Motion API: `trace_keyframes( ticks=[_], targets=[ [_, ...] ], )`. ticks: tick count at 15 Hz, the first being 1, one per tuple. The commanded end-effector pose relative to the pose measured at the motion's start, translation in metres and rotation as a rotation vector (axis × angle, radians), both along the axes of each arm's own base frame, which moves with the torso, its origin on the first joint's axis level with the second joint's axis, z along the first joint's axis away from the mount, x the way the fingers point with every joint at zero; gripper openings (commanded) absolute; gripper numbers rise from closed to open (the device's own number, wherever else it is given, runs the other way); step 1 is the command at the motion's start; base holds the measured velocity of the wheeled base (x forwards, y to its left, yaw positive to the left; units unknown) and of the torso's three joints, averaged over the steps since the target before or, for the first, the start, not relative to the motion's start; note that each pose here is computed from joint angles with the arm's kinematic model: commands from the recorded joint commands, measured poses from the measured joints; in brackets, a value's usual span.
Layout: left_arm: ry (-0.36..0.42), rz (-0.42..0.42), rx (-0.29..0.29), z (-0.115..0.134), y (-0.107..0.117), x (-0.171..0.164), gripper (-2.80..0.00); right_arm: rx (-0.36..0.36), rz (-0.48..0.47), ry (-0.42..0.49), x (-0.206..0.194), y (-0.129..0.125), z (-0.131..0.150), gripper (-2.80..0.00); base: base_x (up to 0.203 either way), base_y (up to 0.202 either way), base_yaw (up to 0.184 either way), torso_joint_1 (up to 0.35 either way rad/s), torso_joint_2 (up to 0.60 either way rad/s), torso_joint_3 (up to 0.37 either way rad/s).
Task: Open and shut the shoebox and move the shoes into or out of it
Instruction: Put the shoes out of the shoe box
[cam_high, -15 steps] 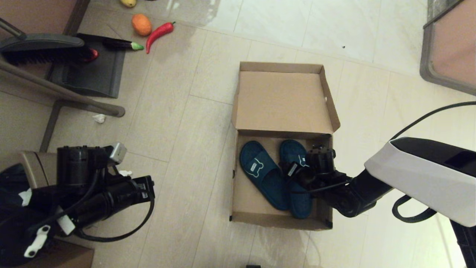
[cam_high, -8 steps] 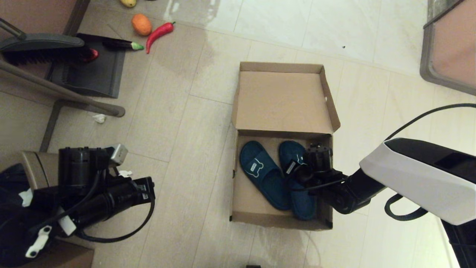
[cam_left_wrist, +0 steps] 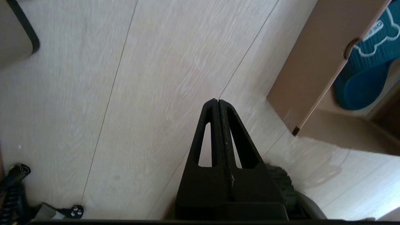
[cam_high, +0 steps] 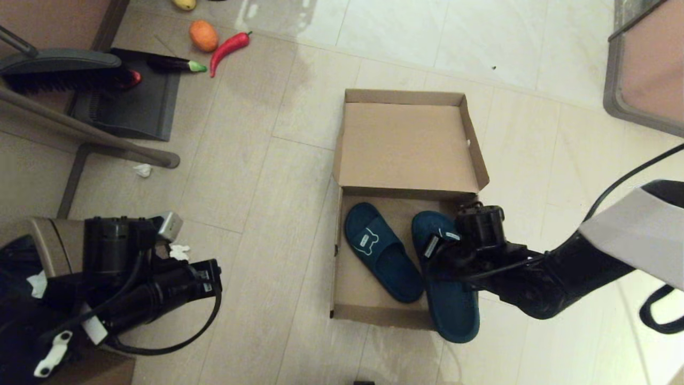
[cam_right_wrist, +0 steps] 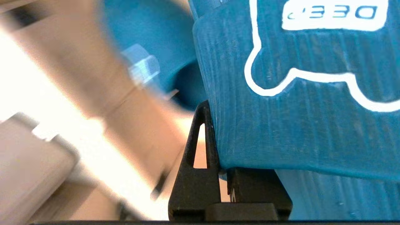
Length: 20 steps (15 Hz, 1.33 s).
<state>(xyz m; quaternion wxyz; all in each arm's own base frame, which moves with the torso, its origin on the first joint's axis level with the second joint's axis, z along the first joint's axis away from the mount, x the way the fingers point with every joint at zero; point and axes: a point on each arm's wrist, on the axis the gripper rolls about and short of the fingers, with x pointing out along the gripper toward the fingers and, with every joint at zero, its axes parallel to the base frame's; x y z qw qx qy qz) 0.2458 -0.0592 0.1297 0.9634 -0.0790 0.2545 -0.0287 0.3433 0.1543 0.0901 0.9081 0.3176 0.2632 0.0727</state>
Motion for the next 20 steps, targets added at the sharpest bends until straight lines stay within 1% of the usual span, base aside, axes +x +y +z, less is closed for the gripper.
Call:
trace_keyframes(
  ticks=[1,3,4,6,7,8,10,12,13,15,17,20],
  targets=[
    [0.009,0.0,0.003,-0.003,0.0,-0.003,-2.8,0.051,0.028,-0.088,-0.031,-0.005,0.047,-2.8,0.0,0.0,0.0,0.0,0.0,0.0],
    [0.014,0.001,0.005,-0.004,0.001,-0.006,-2.8,0.081,0.063,-0.126,-0.06,-0.011,0.082,-2.8,0.0,0.0,0.0,0.0,0.0,0.0],
    [0.005,-0.001,0.006,-0.002,0.001,-0.006,-2.8,0.099,0.076,-0.15,-0.074,-0.016,0.1,-2.8,0.0,0.0,0.0,0.0,0.0,0.0],
    [-0.003,-0.001,0.003,0.0,0.001,-0.004,-2.8,0.113,0.081,-0.183,-0.099,-0.031,0.129,-2.8,0.0,0.0,0.0,0.0,0.0,0.0],
    [-0.006,-0.001,0.003,0.001,0.001,-0.004,-2.8,0.099,0.06,-0.192,-0.108,-0.043,0.139,-2.8,0.0,0.0,0.0,0.0,0.0,0.0],
    [-0.004,-0.006,0.003,0.0,-0.001,-0.004,-2.8,0.065,0.007,-0.188,-0.108,-0.061,0.142,-2.8,0.0,0.0,0.0,0.0,0.0,0.0],
    [-0.002,-0.021,0.003,0.0,-0.005,-0.004,-2.8,-0.004,-0.09,-0.181,-0.101,-0.1,0.142,-2.8,0.0,0.0,0.0,0.0,0.0,0.0],
    [-0.012,-0.029,0.0,0.002,-0.006,-0.003,-2.8,-0.07,-0.146,-0.164,-0.09,-0.136,0.137,-2.8,0.0,0.0,0.0,0.0,0.0,0.0],
    [-0.014,-0.03,0.001,0.003,-0.007,-0.003,-2.8,-0.099,-0.164,-0.128,-0.078,-0.149,0.126,-2.8,0.0,0.0,0.0,0.0,0.0,0.0],
    [-0.025,-0.031,-0.003,0.006,-0.007,-0.003,-2.8,-0.131,-0.185,-0.056,-0.055,-0.165,0.101,-2.8,0.0,0.0,0.0,0.0,0.0,0.0],
    [-0.042,-0.031,-0.007,0.01,-0.007,-0.005,-2.8,-0.137,-0.197,-0.04,-0.029,-0.176,0.073,-2.8,0.0,0.0,0.0,0.0,0.0,0.0],
    [-0.081,-0.029,-0.016,0.02,-0.007,-0.001,-2.8,-0.126,-0.179,-0.032,0.008,-0.19,0.03,-2.8,0.0,0.0,0.0,0.0,0.0,0.0]
  ],
)
